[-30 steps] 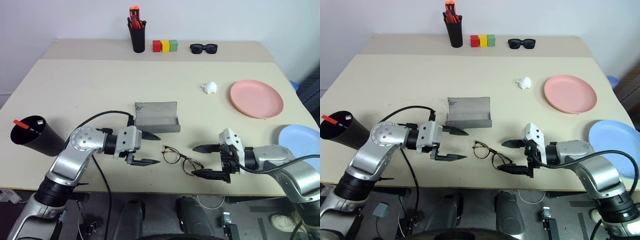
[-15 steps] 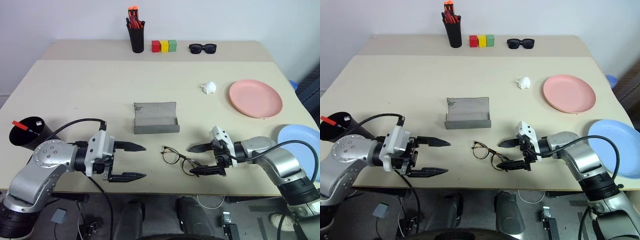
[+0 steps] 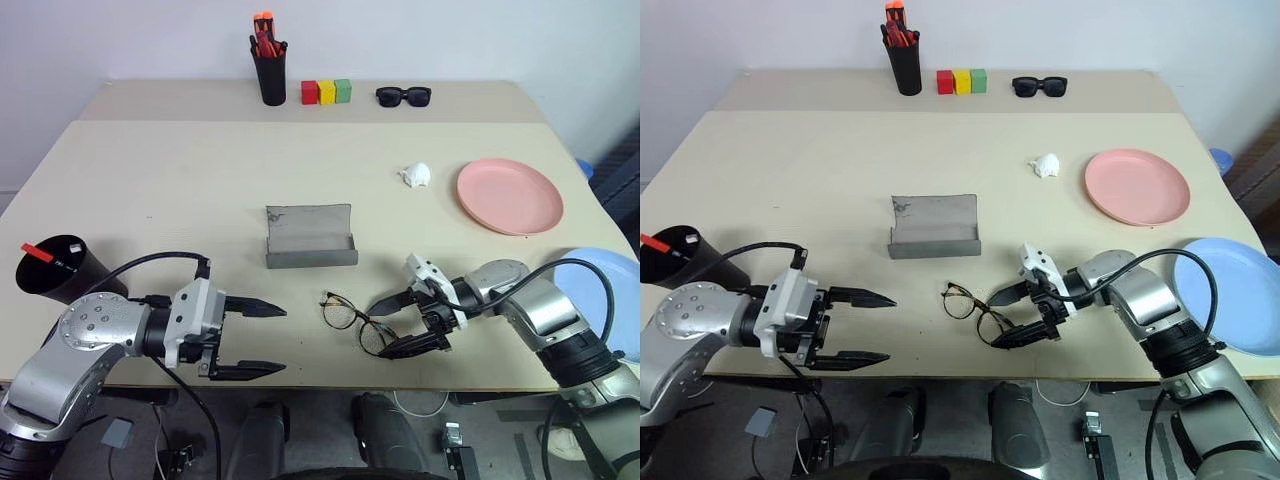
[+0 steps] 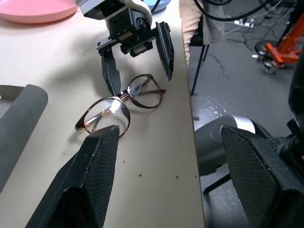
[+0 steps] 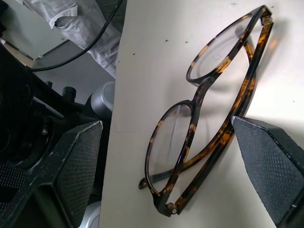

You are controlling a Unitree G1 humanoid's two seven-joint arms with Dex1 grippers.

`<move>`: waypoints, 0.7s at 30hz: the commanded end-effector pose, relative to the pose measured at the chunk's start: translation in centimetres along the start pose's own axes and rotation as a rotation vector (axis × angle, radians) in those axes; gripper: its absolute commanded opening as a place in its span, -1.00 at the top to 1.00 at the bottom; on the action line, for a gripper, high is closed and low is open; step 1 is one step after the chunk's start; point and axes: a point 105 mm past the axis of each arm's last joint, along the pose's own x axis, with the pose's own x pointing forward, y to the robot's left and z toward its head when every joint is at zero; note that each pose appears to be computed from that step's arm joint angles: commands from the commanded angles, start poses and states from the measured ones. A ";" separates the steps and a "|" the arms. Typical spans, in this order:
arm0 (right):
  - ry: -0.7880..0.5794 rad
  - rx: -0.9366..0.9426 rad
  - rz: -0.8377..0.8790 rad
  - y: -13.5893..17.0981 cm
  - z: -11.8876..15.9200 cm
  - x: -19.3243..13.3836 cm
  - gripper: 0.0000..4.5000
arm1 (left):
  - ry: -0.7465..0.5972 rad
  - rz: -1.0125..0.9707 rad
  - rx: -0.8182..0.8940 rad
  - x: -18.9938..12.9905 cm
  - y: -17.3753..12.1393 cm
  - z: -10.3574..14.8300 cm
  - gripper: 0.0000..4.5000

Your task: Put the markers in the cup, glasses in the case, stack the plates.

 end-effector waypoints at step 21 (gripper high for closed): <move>0.124 -0.004 0.165 1.6 1.2 -0.2 -1.00 | 0.001 0.004 0.036 0.5 0.3 0.1 -0.54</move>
